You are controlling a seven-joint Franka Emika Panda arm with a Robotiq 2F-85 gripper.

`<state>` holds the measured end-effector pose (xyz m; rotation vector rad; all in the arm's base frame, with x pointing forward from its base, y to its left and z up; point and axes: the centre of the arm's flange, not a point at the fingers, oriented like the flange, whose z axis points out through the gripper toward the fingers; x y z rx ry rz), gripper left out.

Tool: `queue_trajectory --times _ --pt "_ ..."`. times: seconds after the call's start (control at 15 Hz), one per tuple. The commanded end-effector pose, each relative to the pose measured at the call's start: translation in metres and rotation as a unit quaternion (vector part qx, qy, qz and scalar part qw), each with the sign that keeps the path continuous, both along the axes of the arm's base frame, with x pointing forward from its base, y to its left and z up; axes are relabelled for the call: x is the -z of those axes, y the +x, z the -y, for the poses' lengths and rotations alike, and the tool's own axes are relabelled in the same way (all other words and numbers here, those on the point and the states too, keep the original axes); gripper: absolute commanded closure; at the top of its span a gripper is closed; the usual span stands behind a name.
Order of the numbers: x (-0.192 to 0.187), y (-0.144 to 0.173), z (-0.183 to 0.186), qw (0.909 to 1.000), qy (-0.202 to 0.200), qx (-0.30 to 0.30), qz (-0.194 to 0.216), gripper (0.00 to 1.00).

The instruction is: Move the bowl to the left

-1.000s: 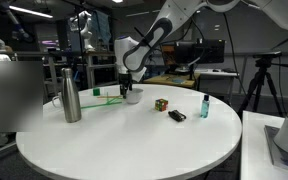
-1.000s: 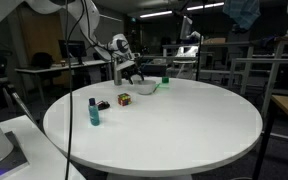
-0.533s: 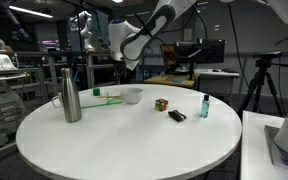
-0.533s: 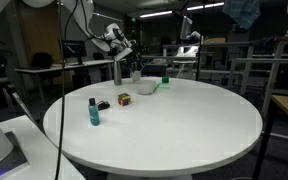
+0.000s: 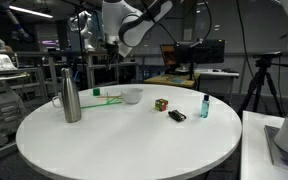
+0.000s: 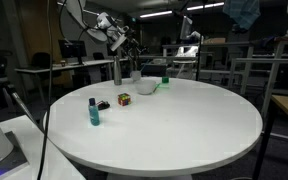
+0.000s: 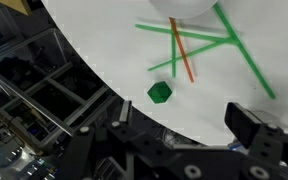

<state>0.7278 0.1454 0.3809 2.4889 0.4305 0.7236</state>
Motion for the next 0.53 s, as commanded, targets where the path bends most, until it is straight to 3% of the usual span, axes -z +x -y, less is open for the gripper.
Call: queue_trajectory --times 0.0,0.27,0.33,0.47 --pt "-0.019 -0.002 0.000 0.9983 0.001 0.026 0.052 0.00" --pt "-0.033 0.000 0.002 0.9936 0.025 0.055 0.095 0.00" --pt "-0.022 0.005 -0.002 0.9966 0.020 0.046 0.065 0.00" --pt "-0.026 0.005 -0.002 0.9955 0.026 0.054 0.074 0.00"
